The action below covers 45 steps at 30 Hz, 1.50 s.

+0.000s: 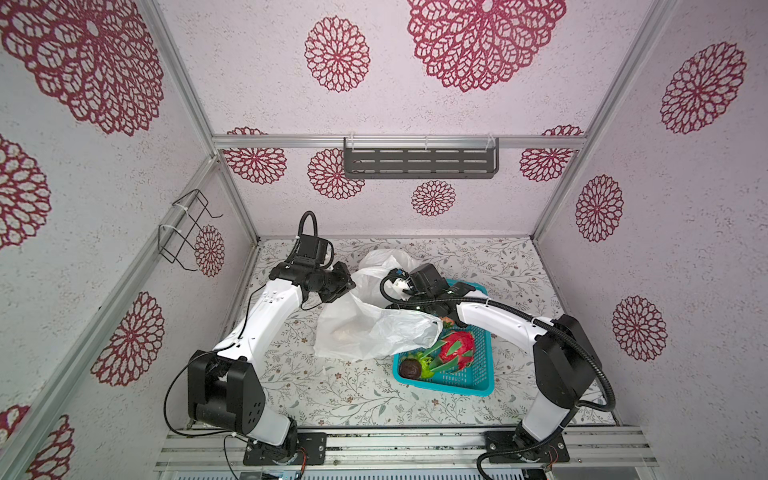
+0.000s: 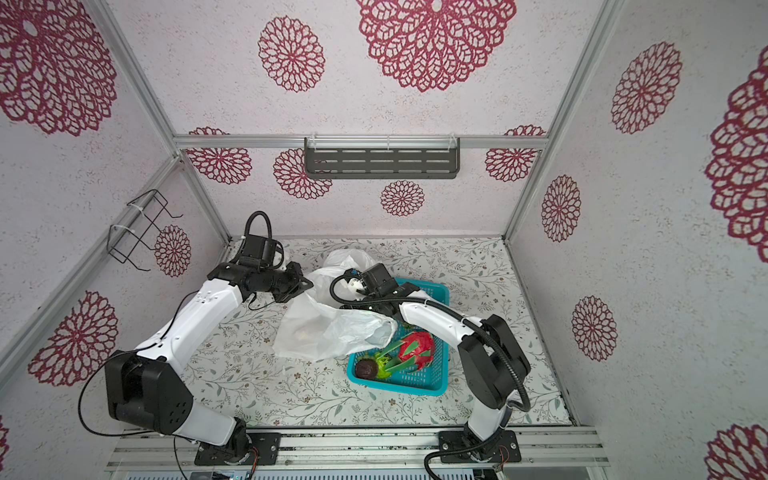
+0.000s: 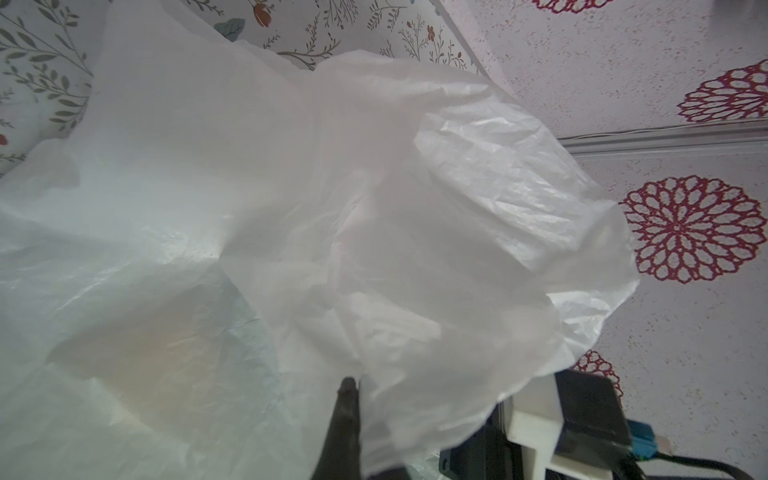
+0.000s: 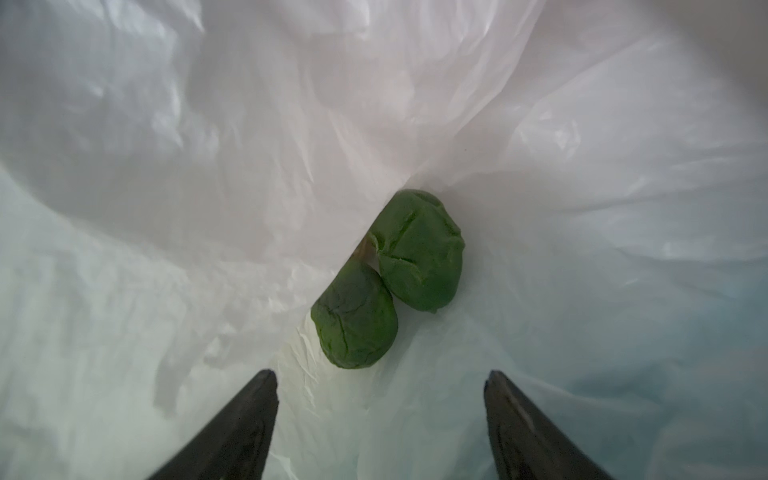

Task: Place the fruits into the plastic bag
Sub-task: 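Carry the second guava with the right gripper into the open bag, then release the guava and return the right gripper to the basket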

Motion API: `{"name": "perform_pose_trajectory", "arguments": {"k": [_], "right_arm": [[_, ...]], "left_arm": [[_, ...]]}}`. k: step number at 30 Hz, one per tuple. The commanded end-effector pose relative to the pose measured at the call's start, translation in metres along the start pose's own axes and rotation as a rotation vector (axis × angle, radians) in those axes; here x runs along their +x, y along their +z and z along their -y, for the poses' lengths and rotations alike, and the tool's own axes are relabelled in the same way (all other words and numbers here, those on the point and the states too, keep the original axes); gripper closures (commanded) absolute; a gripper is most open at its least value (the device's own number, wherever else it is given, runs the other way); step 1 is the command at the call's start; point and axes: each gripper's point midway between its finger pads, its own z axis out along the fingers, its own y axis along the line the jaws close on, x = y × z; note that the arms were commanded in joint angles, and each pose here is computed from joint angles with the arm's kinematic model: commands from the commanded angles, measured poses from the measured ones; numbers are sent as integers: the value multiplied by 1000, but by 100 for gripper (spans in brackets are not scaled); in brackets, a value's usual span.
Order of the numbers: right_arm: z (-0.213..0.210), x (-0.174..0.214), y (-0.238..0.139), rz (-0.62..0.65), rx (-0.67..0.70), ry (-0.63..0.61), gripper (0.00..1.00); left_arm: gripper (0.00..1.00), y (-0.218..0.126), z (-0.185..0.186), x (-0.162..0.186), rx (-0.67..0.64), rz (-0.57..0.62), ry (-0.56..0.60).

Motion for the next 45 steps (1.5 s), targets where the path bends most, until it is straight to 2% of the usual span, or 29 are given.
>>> {"name": "perform_pose_trajectory", "arguments": {"k": [1,7,11,15,18,22,25,32,38,45], "right_arm": [[-6,-33,-35,133,42,-40,19],[21,-59,-78,301,150,25,19],[62,-62,-113,443,248,170,19],[108,-45,-144,539,420,317,19],[138,-21,-149,506,552,409,19],[174,19,-140,372,664,544,21],[190,39,-125,278,679,597,25],[216,74,-90,34,733,639,27],[225,90,-72,-20,735,660,29],[225,88,-61,5,689,666,46]], "left_arm": [[100,-6,11,-5,22,27,24],[100,-5,10,-4,19,26,22],[100,-5,9,-4,16,24,27],[100,-5,10,-4,17,26,29],[100,-4,10,-4,16,23,28],[100,-4,11,-5,20,21,32],[100,-4,12,-5,21,22,36],[100,-6,10,-5,14,28,36],[100,-7,9,-4,13,31,36],[100,-5,7,-4,7,27,33]]}}
